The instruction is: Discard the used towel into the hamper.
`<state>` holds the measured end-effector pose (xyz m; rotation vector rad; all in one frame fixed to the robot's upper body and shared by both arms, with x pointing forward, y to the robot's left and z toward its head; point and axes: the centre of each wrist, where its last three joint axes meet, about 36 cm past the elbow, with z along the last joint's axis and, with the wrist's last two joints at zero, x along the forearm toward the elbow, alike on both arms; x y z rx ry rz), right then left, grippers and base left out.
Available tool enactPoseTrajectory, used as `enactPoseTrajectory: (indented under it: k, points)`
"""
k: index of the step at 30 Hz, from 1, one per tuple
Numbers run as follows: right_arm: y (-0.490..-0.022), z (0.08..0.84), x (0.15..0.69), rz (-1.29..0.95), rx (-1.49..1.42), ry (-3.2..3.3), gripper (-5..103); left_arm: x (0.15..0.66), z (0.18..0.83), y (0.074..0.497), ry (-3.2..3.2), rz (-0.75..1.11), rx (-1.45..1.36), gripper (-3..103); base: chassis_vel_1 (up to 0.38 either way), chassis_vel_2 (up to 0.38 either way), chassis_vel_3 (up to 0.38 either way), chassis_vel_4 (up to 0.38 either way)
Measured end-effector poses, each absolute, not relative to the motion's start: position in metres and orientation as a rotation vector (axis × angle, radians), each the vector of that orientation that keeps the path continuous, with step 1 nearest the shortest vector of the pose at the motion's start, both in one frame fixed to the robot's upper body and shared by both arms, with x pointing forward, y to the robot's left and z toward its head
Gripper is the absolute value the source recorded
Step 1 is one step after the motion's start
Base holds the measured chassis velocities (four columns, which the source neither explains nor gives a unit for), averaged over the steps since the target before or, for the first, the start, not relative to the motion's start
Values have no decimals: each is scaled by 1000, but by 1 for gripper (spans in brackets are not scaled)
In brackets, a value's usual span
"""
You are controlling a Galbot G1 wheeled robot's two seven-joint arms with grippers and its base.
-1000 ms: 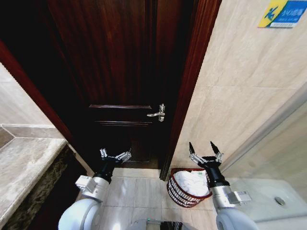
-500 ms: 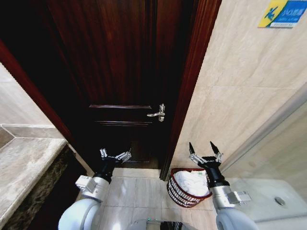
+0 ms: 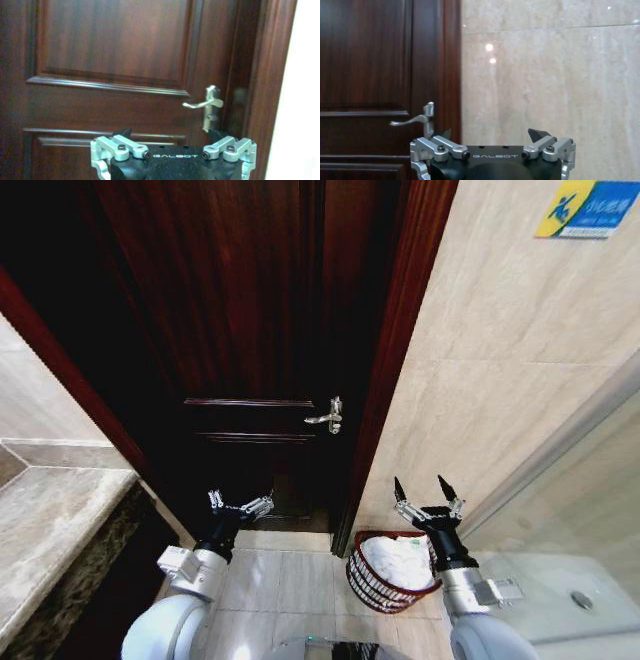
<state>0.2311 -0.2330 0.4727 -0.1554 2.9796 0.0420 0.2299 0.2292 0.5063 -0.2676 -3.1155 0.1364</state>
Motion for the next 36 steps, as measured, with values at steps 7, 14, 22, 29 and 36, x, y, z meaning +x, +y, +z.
enactPoseTrajectory:
  k: [7,14,22,29,36]
  points:
    - [-233,473,231,41,-155,2980,100,230,506,229,-3115,137,-268,100,-128,-156,141,134]
    - [-233,473,231,42,-155,2980,100,230,506,229,-3115,136,-268,100,21,9,-22,-6]
    - [-233,473,231,42,-155,2980,100,230,506,229,-3115,136,-268,100,24,14,-6,-7]
    - [-233,473,231,42,-155,2980,100,230,506,229,-3115,136,-268,100,0,0,0,0]
    - [-233,473,231,42,-155,2980,100,230,506,229,-3115,136,-268,100,58,-38,-52,48]
